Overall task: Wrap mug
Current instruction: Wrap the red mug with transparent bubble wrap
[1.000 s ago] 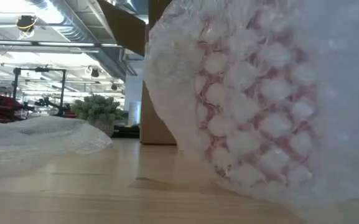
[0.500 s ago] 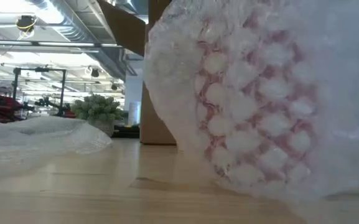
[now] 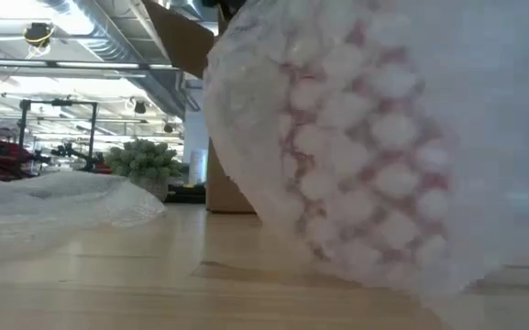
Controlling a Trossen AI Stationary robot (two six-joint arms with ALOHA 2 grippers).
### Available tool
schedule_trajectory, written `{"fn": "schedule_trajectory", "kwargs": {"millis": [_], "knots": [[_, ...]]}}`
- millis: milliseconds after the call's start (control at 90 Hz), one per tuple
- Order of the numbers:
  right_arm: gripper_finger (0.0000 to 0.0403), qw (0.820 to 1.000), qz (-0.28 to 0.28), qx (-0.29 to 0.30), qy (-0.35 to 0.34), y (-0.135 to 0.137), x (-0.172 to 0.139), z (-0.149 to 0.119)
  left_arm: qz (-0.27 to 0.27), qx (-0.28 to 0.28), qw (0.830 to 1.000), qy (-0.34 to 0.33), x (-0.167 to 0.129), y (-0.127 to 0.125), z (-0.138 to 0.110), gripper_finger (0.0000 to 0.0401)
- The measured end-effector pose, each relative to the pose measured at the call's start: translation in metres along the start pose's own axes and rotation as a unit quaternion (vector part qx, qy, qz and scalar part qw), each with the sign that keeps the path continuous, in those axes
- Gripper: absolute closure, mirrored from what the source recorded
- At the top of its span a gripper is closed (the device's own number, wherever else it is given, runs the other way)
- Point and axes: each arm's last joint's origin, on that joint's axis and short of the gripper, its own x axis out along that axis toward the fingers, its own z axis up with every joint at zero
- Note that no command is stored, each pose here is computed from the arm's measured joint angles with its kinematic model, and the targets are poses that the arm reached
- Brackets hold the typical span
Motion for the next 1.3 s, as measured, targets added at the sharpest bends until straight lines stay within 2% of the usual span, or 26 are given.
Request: {"fn": "schedule_trajectory", "kwargs": {"millis": [178,478,711,811,900,1000,1122,1222,1300], "knots": [[0.0403,0.999,0.016,0.003,0.034,-0.007,0.010,-0.004,-0.004,0.002,1.000,-0.001,0.001,0.000,0.000,0.0401],[0.0403,0.999,0.006,-0.016,0.037,-0.005,0.007,-0.011,-0.006,0.011,1.000,-0.013,-0.004,0.001,0.004,0.0401],[0.0403,0.999,0.015,-0.024,0.025,0.000,-0.010,-0.011,-0.016,-0.009,0.998,-0.067,-0.037,0.002,0.024,0.0401],[0.0403,0.999,0.016,-0.023,0.024,0.000,-0.011,-0.010,-0.016,-0.011,0.998,-0.059,-0.045,0.004,0.023,0.0401],[0.0403,0.999,0.010,-0.024,0.031,-0.001,-0.011,-0.012,-0.016,-0.020,0.998,-0.052,-0.065,0.004,0.023,0.0401],[0.0403,0.999,0.003,-0.020,0.032,-0.002,-0.012,-0.012,0.027,-0.023,0.999,-0.004,-0.078,0.004,0.010,0.0401],[0.0403,0.999,0.003,-0.020,0.032,-0.002,-0.012,-0.012,0.106,-0.016,0.991,0.085,-0.069,0.004,-0.022,0.0401],[0.0403,0.999,0.003,-0.020,0.032,-0.002,-0.012,-0.012,0.103,-0.027,0.990,0.088,-0.053,0.003,-0.044,0.0401],[0.0403,0.999,0.003,-0.020,0.031,-0.002,-0.012,-0.012,0.080,-0.039,0.995,0.054,-0.034,0.002,-0.056,0.0401]]}}
